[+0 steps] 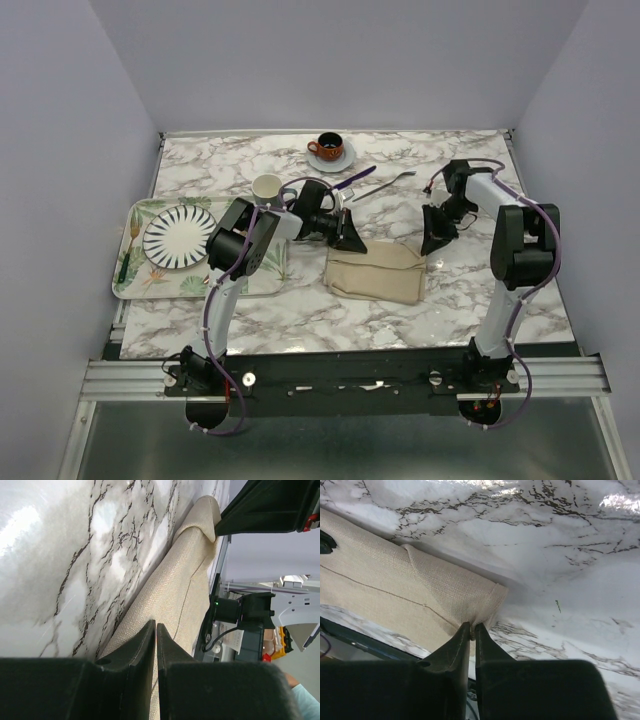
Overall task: Fold the napkin into a case and place the utensils inside
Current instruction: Smooth out the 2/3-rectangle-folded napkin at the center of the board.
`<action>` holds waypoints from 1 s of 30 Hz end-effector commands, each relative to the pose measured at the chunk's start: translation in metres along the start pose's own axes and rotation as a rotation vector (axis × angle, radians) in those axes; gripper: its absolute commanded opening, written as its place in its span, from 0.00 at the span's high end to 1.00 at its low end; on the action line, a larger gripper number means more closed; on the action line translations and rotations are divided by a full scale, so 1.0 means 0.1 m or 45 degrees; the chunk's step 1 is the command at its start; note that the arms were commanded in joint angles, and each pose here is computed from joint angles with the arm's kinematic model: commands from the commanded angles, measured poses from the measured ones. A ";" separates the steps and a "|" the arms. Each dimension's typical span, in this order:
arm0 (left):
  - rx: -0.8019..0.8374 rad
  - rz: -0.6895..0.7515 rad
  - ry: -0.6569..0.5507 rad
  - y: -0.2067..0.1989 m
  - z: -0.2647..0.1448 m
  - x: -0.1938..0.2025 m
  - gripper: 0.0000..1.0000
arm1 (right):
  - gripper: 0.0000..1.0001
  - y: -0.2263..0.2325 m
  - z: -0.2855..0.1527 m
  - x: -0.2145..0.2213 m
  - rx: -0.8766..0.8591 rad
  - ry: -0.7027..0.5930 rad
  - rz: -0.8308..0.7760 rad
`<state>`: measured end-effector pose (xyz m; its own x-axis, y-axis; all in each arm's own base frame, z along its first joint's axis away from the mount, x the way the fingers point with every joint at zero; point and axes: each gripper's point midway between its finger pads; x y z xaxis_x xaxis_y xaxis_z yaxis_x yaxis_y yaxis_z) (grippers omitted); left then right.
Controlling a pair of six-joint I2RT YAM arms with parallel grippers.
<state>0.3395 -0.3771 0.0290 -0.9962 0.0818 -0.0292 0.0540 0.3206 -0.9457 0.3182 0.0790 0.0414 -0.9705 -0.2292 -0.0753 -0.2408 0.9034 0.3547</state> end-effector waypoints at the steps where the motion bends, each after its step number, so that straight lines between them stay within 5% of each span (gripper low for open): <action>1: -0.097 -0.048 -0.049 0.26 0.03 0.02 0.81 | 0.93 0.05 -0.02 0.10 -0.042 0.048 -0.003; 17: -0.095 -0.068 -0.074 0.24 0.03 0.02 0.81 | 0.99 0.04 0.42 0.35 0.187 0.176 -0.455; 23: 0.023 0.124 -0.150 -0.23 -0.24 -0.16 0.65 | 0.99 -0.17 0.35 0.24 0.335 0.189 -0.493; 30: 0.053 0.299 -0.149 -0.89 -0.34 -0.12 0.62 | 0.99 -0.21 0.30 0.19 0.339 0.191 -0.484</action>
<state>0.3493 -0.3617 0.0697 -0.9888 0.0317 -0.1459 0.1486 0.3043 -0.9409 0.2858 0.0872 0.0181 -0.8234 -0.5669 -0.0266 -0.5616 0.8071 0.1823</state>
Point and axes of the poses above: each gripper's point midway between its finger pads, its own z axis out along the fingers, its own y axis along the line the jaws close on, x = y × z, and after that the axes turned 10 degrees about -z, right-handed
